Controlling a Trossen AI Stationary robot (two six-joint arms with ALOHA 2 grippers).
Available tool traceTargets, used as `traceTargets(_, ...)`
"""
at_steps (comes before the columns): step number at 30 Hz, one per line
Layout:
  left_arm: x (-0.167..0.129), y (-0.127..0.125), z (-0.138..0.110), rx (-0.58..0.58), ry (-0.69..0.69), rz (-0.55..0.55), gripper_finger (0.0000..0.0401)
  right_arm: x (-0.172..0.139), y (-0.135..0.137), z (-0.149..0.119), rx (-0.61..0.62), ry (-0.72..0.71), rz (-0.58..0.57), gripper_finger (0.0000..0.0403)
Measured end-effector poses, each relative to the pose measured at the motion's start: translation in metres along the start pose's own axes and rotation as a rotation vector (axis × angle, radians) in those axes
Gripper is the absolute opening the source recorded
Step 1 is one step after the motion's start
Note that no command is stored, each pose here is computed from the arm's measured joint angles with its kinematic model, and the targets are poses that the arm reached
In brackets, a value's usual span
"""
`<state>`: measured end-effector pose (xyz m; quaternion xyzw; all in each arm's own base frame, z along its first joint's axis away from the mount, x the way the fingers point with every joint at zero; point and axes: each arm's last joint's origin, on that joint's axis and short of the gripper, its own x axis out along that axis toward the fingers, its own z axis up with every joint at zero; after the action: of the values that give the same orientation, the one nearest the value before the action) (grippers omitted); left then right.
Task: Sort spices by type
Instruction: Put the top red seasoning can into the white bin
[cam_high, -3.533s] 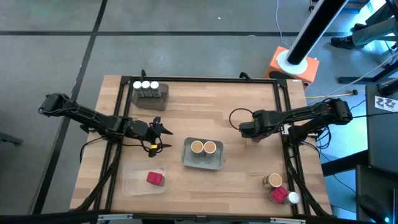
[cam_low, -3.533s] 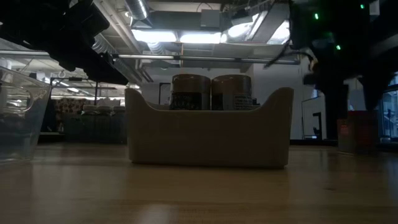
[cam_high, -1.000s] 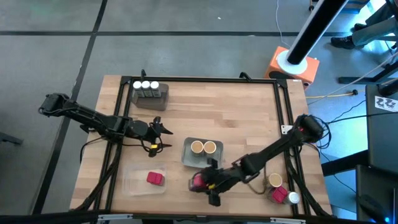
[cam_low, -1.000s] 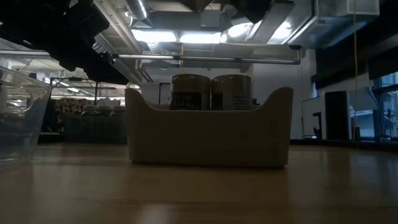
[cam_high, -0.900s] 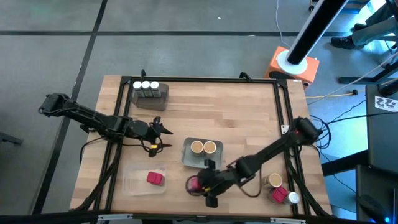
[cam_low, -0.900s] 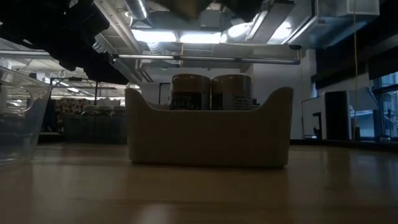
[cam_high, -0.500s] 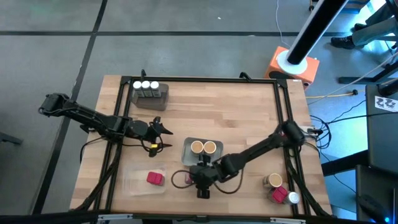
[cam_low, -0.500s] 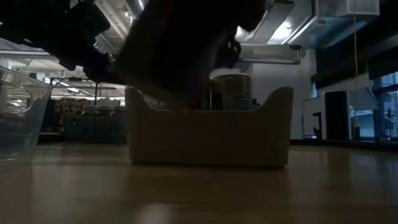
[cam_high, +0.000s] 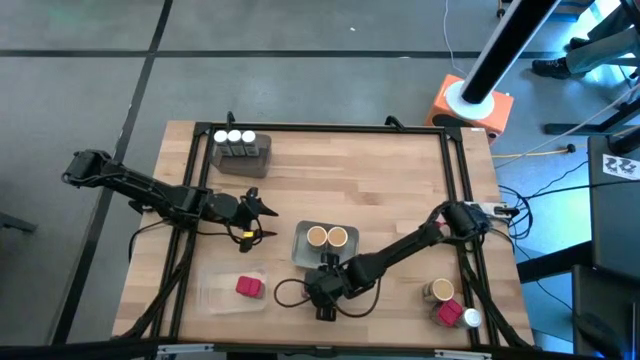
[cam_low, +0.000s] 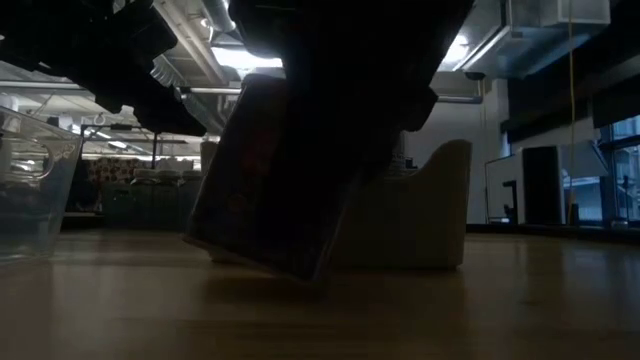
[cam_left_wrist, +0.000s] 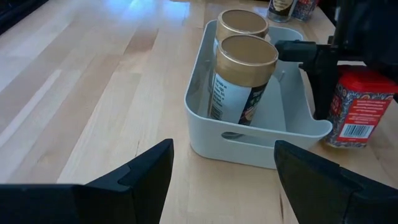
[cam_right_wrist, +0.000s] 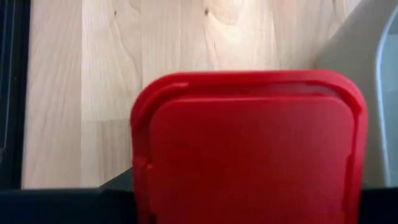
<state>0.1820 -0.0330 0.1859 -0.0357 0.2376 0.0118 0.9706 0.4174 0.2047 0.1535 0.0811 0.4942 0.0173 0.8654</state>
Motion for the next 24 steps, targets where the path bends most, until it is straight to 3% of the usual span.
traceTargets(13,0.0,0.0,0.0001,-0.003,-0.001,0.0,0.0263,-0.0004,0.0006,0.0009,0.078,0.014,0.042,0.0234)
traceTargets(19,0.0,0.0,0.0,-0.006,-0.001,0.0,0.0263,-0.0003,0.0016,0.0069,0.092,-0.035,0.073,0.0288)
traceTargets(24,-0.0004,-0.0008,0.0027,-0.012,-0.008,-0.003,0.0263,-0.0084,-0.0023,0.0069,0.092,0.005,0.065,0.0318)
